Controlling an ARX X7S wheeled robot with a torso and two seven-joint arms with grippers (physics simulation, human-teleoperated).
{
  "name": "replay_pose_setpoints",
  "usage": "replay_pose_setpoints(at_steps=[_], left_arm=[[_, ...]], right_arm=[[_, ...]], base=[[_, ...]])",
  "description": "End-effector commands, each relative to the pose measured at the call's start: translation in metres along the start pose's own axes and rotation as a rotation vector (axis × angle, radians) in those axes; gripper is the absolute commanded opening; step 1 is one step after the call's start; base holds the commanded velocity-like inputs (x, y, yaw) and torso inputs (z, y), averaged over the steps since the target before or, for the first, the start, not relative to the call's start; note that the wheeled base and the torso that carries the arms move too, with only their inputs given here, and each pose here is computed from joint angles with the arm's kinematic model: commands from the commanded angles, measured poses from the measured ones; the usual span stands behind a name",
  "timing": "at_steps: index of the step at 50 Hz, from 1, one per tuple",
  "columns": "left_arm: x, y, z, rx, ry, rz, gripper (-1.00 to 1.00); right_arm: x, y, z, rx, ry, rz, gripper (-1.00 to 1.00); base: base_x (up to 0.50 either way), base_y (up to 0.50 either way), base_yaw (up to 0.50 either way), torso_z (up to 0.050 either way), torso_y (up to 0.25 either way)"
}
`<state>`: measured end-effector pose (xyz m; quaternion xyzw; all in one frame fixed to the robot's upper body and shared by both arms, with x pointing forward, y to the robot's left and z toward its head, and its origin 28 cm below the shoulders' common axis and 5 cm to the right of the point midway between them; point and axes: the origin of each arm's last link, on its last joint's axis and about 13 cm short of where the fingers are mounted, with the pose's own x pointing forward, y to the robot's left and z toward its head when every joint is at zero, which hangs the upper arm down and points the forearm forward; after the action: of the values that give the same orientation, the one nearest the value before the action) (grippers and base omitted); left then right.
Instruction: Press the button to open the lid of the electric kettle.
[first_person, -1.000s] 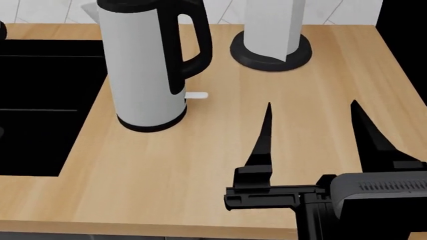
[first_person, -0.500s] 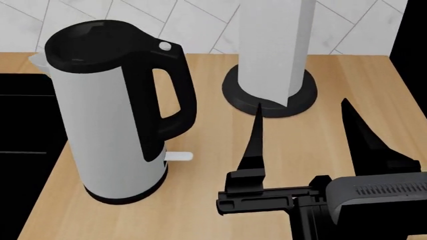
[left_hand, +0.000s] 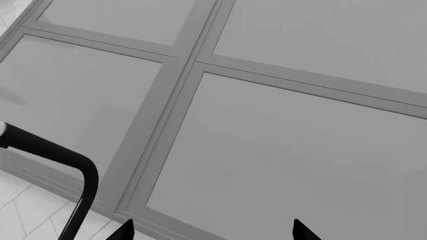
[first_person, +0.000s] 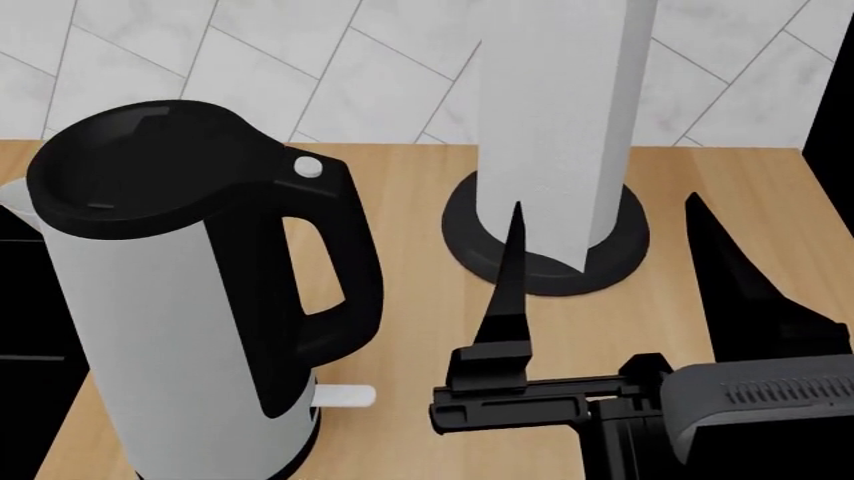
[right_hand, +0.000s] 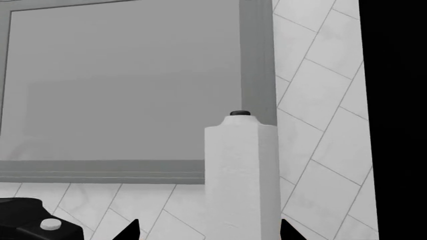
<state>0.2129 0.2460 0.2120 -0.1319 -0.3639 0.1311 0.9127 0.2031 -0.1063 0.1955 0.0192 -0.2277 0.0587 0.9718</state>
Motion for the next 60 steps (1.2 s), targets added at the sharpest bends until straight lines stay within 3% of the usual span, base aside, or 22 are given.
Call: replay_pose_setpoints(at_steps=[1,4,7,10,13,14,16,19,23,25,26,27,32,43,60], left_arm=[[0.002,0.001,0.003,-0.008,-0.006,0.013,1.00],[0.004,0.004,0.006,-0.012,-0.012,0.027,1.00],[0.009,0.008,0.009,-0.016,-0.023,0.055,1.00],[0.011,0.011,0.011,-0.020,-0.027,0.071,1.00],[0.012,0.012,0.012,-0.023,-0.030,0.077,1.00],[0.012,0.012,0.012,-0.023,-0.031,0.079,1.00],[0.011,0.013,0.011,-0.025,-0.034,0.081,1.00],[0.011,0.014,0.013,-0.031,-0.039,0.088,1.00],[0.012,0.015,0.014,-0.033,-0.047,0.091,1.00],[0.012,0.016,0.015,-0.035,-0.049,0.093,1.00],[0.012,0.016,0.016,-0.036,-0.050,0.093,1.00],[0.012,0.016,0.017,-0.038,-0.053,0.092,1.00],[0.013,0.017,0.017,-0.037,-0.056,0.096,1.00],[0.011,0.016,0.018,-0.031,-0.056,0.091,1.00],[0.012,0.016,0.015,-0.020,-0.055,0.092,1.00]], right_arm=[[0.000,0.000,0.002,-0.006,0.022,-0.009,1.00],[0.005,-0.003,0.022,-0.020,0.018,-0.013,1.00],[0.021,-0.006,0.055,-0.134,0.011,-0.004,1.00],[0.046,-0.011,0.097,-0.135,0.032,0.067,1.00],[0.067,-0.016,0.129,-0.138,0.069,0.000,1.00],[0.070,-0.012,0.139,-0.146,0.090,0.041,1.00],[0.072,-0.006,0.156,-0.129,0.150,0.232,1.00],[0.089,-0.006,0.176,-0.173,0.176,0.237,1.00],[0.107,0.004,0.196,-0.222,0.305,0.419,1.00],[0.113,0.007,0.204,-0.214,0.355,0.482,1.00],[0.118,0.007,0.207,-0.206,0.358,0.460,1.00],[0.121,0.007,0.211,-0.179,0.391,0.486,-1.00],[0.132,0.012,0.219,-0.184,0.499,0.575,-1.00],[0.128,0.025,0.201,-0.338,0.678,0.765,-1.00],[0.132,0.023,0.176,-0.328,0.828,0.718,-1.00]], base=[[0.00,0.00,0.00,0.000,0.000],[0.00,0.00,0.00,0.000,0.000],[0.00,0.00,0.00,0.000,0.000],[0.00,0.00,0.00,0.000,0.000],[0.00,0.00,0.00,0.000,0.000],[0.00,0.00,0.00,0.000,0.000],[0.00,0.00,0.00,0.000,0.000],[0.00,0.00,0.00,0.000,0.000],[0.00,0.00,0.00,0.000,0.000],[0.00,0.00,0.00,0.000,0.000],[0.00,0.00,0.00,0.000,0.000],[0.00,0.00,0.00,0.000,0.000],[0.00,0.00,0.00,0.000,0.000],[0.00,0.00,0.00,0.000,0.000],[0.00,0.00,0.00,0.000,0.000]])
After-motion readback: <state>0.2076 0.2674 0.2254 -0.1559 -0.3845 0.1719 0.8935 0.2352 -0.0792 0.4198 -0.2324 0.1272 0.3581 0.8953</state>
